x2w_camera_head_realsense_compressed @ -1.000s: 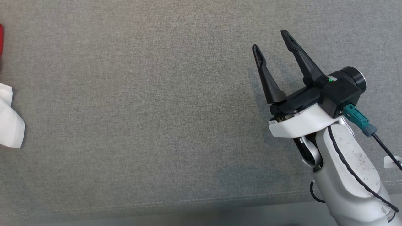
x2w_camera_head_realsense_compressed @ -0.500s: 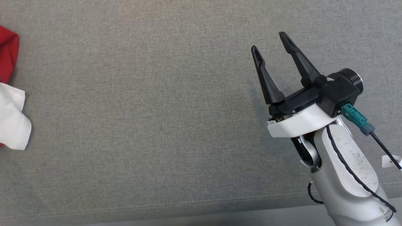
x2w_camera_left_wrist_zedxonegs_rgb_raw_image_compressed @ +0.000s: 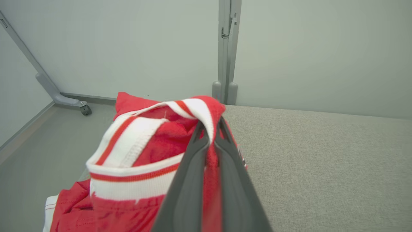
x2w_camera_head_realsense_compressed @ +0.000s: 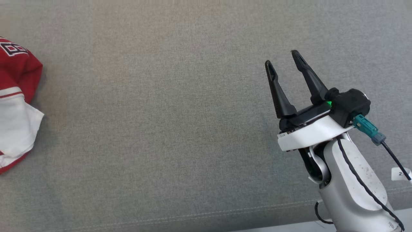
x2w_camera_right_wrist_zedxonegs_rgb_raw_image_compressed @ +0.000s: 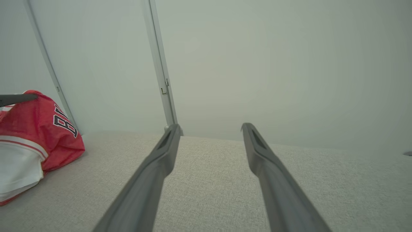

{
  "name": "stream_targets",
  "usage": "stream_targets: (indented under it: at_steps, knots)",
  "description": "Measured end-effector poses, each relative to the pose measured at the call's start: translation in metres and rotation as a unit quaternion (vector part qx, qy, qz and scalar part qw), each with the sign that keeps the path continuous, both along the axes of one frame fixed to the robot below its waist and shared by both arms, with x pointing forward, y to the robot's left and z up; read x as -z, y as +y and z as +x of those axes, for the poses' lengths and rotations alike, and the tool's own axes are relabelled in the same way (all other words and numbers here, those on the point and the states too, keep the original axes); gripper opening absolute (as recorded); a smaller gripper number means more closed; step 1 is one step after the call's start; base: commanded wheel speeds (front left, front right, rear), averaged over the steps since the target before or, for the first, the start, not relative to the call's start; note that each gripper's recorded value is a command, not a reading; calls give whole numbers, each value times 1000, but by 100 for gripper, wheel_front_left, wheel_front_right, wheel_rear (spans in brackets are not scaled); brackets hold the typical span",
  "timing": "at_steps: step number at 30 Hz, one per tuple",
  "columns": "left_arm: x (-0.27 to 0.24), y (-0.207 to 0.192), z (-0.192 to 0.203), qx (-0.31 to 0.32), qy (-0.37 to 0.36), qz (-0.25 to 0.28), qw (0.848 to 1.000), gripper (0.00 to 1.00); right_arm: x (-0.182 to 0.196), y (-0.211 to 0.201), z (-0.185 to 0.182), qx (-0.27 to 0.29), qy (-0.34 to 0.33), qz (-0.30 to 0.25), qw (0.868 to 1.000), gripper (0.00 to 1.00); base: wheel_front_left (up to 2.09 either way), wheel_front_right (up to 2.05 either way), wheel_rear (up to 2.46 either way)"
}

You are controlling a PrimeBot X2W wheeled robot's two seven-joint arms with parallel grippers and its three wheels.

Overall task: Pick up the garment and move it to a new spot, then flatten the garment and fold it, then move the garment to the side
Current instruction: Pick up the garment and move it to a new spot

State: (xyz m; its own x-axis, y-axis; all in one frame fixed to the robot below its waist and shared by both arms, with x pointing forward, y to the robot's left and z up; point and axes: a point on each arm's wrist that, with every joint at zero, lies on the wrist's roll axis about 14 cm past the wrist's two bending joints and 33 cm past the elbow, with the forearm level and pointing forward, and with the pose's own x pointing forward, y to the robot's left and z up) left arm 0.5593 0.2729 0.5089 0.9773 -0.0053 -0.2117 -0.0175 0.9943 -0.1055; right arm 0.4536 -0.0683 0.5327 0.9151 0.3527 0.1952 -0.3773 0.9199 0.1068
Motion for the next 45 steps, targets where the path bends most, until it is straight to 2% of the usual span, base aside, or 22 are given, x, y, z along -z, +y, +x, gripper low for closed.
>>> stream_targets:
  at_steps: [5,12,17,20,23,26,28,30,32,35,38,42,45]
  knots:
    - [-35,-40,-3,59,-41,17,997,0,-10,-8,-17,11,-4,6,1000,100,0,0,0]
    - [-85,-122,-13,160,-104,-8,982,0,-25,-24,-36,32,-16,18,999,100,0,0,0]
    - [-112,-198,-36,259,-138,-5,956,0,-33,-38,-49,53,-23,25,998,100,0,0,0]
    - [-127,-243,-55,314,-151,-30,937,0,-38,-47,-55,64,-29,28,997,100,0,0,0]
    - [-150,-286,-76,366,-170,-80,911,0,-42,-57,-61,79,-34,31,996,100,0,0,0]
    - [-190,-306,-89,392,-218,-119,886,0,-47,-66,-66,93,-41,32,994,100,0,0,0]
    - [-215,-300,-85,381,-249,-152,878,0,-48,-73,-69,102,-43,36,993,100,0,0,0]
    - [-219,-289,-77,364,-254,-167,880,0,-47,-80,-72,113,-40,37,992,100,0,0,0]
    - [-201,-280,-67,349,-231,-170,892,0,-44,-86,-73,122,-37,37,991,100,0,0,0]
    - [-138,-262,-57,317,-158,-168,920,0,-37,-89,-73,128,-27,38,991,100,0,0,0]
    - [-60,-240,-63,281,-68,-162,943,0,-34,-86,-71,124,-23,38,991,100,0,0,0]
    - [11,-214,-84,239,5,-155,959,0,-31,-81,-67,114,-19,38,993,100,0,0,0]
    - [35,-194,-92,210,18,-142,967,0,-29,-76,-65,107,-15,38,993,100,0,0,0]
